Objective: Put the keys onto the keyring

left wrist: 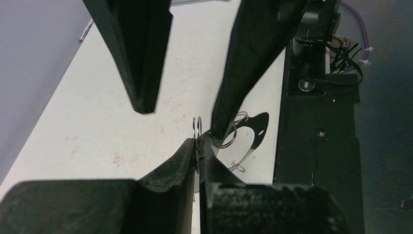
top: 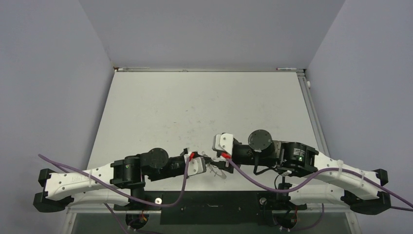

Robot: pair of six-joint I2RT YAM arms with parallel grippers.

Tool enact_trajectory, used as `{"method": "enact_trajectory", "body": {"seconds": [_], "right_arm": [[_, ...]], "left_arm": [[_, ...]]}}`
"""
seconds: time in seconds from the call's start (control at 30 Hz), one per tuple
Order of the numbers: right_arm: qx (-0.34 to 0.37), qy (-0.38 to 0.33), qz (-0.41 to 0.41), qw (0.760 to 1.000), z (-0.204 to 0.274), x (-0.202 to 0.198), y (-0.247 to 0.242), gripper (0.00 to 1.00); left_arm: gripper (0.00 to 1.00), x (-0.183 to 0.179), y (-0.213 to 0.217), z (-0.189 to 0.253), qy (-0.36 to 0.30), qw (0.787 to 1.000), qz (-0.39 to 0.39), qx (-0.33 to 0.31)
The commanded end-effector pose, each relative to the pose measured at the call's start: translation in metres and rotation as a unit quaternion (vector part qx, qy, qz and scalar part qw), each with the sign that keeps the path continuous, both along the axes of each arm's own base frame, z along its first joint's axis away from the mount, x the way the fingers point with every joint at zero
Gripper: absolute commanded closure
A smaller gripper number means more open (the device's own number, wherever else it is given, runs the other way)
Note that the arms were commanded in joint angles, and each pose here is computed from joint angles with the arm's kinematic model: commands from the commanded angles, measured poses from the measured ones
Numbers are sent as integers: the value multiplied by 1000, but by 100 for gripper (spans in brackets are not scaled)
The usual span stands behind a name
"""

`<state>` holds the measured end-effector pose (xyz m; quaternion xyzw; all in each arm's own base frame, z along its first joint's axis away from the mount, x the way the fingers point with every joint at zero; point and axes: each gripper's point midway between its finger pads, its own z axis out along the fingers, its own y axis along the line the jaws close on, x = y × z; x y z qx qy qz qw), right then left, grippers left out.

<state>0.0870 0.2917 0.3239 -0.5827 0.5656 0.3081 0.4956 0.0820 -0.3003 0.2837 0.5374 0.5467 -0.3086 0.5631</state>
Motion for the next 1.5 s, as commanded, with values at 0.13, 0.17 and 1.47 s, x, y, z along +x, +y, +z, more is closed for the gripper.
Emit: {"method": "enact_trajectory", "body": {"seconds": [0.13, 0.17, 1.47], "right_arm": [[-55, 6, 34, 998, -33, -8, 2, 65], [-58, 7, 35, 998, -35, -8, 3, 67], [94, -58, 8, 994, 9, 0, -4, 95]], "left_arm": [[100, 0, 0, 24, -5, 1000, -5, -14], [100, 0, -1, 23, -5, 1000, -7, -14], [52, 3, 23, 45, -11, 993, 17, -117]]}}
